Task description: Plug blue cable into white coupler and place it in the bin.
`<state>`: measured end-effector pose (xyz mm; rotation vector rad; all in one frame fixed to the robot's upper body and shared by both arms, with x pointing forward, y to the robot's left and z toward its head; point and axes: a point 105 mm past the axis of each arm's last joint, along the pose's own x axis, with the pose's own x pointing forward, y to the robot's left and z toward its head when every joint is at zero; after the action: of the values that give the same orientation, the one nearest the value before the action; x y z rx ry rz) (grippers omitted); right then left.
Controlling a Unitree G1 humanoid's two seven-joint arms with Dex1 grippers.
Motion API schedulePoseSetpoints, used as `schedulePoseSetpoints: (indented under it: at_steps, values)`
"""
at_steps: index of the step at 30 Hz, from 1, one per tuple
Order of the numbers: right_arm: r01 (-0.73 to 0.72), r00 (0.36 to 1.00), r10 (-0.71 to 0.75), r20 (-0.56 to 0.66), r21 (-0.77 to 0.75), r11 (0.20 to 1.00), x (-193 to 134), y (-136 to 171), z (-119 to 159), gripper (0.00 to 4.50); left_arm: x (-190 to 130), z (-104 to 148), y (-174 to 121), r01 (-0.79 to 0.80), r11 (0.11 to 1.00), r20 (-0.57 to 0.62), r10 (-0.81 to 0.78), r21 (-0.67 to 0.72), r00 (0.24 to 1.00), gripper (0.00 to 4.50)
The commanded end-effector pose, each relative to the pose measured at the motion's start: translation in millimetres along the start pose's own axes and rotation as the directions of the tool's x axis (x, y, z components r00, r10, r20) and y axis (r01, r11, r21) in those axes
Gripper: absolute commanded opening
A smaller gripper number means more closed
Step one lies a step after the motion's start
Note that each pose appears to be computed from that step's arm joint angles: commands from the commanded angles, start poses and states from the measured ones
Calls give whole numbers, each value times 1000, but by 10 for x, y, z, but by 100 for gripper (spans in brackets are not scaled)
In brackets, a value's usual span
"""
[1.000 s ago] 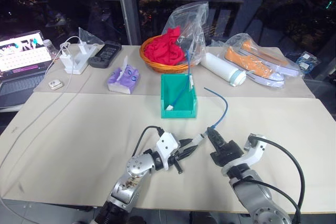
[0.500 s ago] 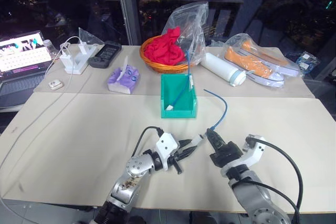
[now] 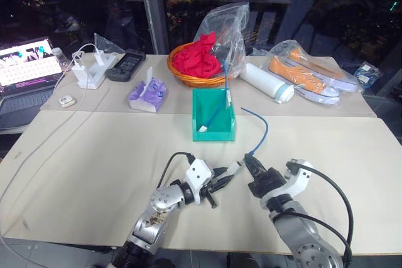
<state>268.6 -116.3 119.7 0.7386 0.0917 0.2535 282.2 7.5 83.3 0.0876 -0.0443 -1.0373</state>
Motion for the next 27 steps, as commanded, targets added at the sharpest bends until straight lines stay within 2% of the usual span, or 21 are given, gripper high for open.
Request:
schedulePoseSetpoints:
  at_steps: [1,11,20,27]
  values:
    - [-32,999,33,-18,15,999,-4,78,-71,0,89,272,-42,10,1000,99,-10,-4,995,59]
    - [-38,999,38,-8,-9,999,3,96,-60,0,119,323,-22,-22,999,107,26,-43,994,59]
    - [-23,999,22,-33,-59,998,39,28,-120,0,133,374,-26,-22,999,120,26,-29,992,59]
    - [-44,999,42,-24,-73,996,81,31,-57,0,121,370,-31,-21,1000,117,22,-11,993,59]
